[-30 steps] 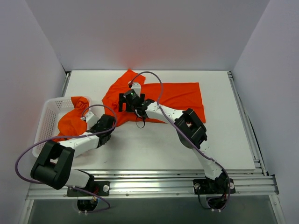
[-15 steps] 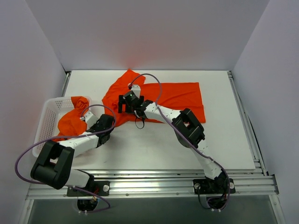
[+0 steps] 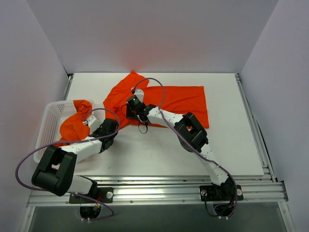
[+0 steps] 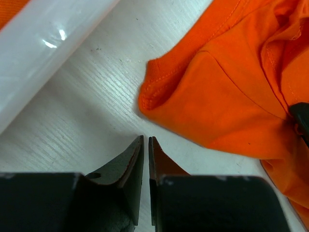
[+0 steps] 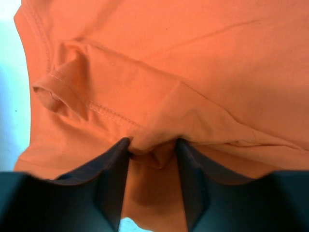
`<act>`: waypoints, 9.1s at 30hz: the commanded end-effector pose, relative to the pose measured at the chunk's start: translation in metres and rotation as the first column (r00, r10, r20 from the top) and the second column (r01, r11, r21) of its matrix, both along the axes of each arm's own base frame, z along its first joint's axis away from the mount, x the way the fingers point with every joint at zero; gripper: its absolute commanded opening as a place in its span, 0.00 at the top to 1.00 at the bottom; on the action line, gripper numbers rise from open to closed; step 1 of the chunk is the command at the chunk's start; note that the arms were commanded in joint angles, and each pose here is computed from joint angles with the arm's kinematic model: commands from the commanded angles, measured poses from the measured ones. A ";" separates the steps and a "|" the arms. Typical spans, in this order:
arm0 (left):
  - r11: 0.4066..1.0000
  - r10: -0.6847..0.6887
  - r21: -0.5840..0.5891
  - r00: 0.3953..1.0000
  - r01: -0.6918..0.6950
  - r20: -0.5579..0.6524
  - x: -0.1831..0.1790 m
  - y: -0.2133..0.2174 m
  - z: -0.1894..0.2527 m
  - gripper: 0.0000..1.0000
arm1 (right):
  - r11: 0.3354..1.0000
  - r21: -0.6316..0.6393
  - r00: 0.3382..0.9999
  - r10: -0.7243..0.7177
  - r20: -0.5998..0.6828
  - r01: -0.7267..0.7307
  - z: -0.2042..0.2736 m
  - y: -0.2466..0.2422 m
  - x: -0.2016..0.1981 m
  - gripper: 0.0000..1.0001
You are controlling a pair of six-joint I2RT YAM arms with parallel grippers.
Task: Fold and stack the t-shirts
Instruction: Fold the tshirt
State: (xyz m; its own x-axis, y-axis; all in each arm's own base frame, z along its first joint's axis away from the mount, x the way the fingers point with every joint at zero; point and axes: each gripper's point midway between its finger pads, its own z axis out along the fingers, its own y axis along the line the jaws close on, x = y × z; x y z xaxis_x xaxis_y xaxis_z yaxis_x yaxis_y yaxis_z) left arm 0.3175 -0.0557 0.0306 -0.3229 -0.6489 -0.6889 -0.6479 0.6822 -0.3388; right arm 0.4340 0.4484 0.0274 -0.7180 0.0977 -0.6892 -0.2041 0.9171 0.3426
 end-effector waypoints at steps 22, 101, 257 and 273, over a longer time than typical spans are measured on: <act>1.000 -0.010 -0.003 1.000 0.010 0.024 0.005 0.000 0.006 0.83 | 1.000 -0.002 0.997 -0.027 0.067 0.027 0.045 -0.009 0.043 1.00; 1.000 -0.010 -0.010 0.999 0.010 0.034 0.003 0.000 0.006 0.87 | 0.952 0.265 0.986 0.133 0.096 -0.154 0.047 0.081 0.027 0.74; 1.000 -0.020 -0.017 0.997 0.021 0.081 0.006 -0.002 0.012 0.88 | 0.897 0.434 0.971 -0.031 0.237 -0.077 0.044 0.065 0.117 0.91; 1.000 -0.013 0.010 0.998 0.013 0.068 0.006 -0.002 0.012 0.88 | 0.782 0.554 0.725 -0.202 0.659 -0.286 0.222 0.027 0.152 0.01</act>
State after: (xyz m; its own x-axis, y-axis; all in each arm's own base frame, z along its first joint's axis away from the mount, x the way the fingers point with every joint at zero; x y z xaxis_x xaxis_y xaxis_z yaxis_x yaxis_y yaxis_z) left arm 0.3146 -0.0570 0.0300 -0.3198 -0.6425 -0.6963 -0.6201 0.6976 -0.3589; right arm 0.5909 0.4886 0.1132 -0.3484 0.5389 -0.7670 -0.4697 0.6077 0.6404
